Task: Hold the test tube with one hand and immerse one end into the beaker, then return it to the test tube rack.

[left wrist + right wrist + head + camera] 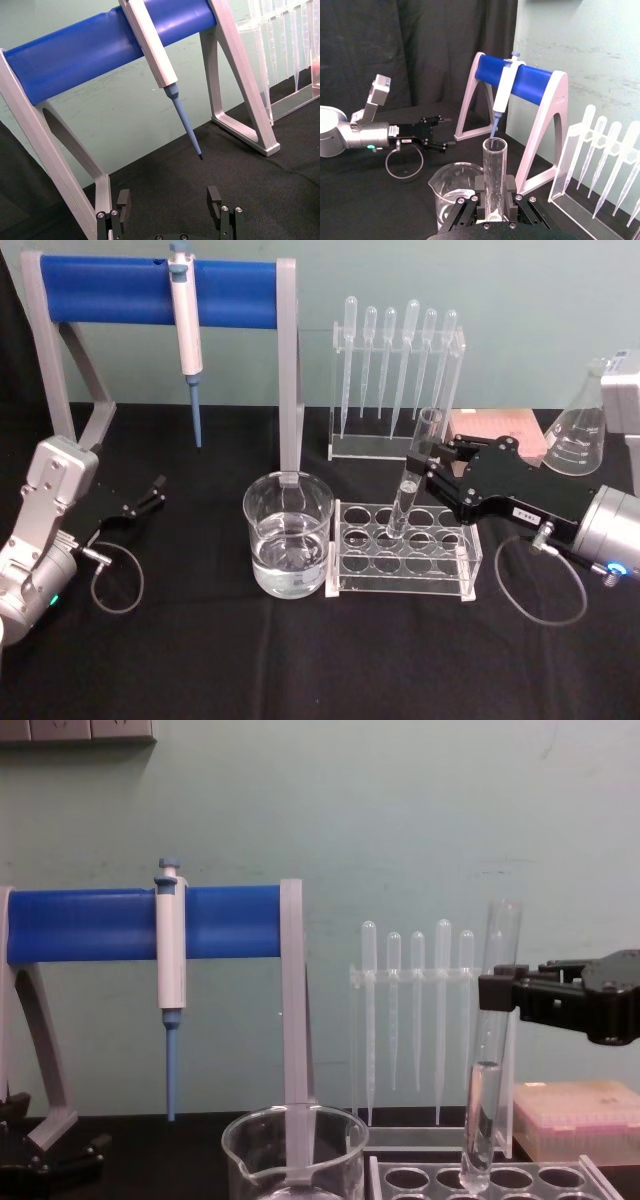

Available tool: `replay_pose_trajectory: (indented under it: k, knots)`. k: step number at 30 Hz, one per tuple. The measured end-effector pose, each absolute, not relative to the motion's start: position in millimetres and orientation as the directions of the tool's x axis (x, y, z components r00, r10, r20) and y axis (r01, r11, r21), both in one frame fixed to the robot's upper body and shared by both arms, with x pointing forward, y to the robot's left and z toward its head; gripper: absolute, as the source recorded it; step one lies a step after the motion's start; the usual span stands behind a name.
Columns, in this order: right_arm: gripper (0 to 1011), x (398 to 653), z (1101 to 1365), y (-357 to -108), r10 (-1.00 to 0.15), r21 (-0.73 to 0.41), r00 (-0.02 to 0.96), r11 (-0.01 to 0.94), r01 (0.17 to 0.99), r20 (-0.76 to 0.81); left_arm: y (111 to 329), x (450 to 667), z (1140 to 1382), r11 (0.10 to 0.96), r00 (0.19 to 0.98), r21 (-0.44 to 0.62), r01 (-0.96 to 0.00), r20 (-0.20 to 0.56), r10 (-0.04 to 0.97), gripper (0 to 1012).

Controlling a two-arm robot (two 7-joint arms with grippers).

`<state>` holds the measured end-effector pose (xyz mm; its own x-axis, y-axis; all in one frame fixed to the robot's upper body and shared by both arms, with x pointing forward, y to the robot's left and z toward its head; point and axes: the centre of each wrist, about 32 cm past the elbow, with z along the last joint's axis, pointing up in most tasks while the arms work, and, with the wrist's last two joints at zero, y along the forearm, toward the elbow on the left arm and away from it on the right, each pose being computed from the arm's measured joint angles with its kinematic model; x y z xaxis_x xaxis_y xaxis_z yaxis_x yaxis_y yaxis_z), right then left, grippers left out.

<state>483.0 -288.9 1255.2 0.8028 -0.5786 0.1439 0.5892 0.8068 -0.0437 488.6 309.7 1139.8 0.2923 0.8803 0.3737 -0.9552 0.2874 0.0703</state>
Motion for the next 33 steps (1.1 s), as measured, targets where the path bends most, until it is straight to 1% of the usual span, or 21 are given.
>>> replay_pose_trajectory:
  k: [15,33]
  knots:
    - [238,486,1244,-281,-0.593,-0.051,0.795,0.797,0.602,0.128,310,489,1140,0.287,0.292,0.07,-0.955,0.374,0.88,1000]
    - [238,489,1216,-279,-0.607,-0.077,0.788,0.785,0.615,0.106,310,489,1140,0.287,0.292,0.07,-0.955,0.374,0.88,1000]
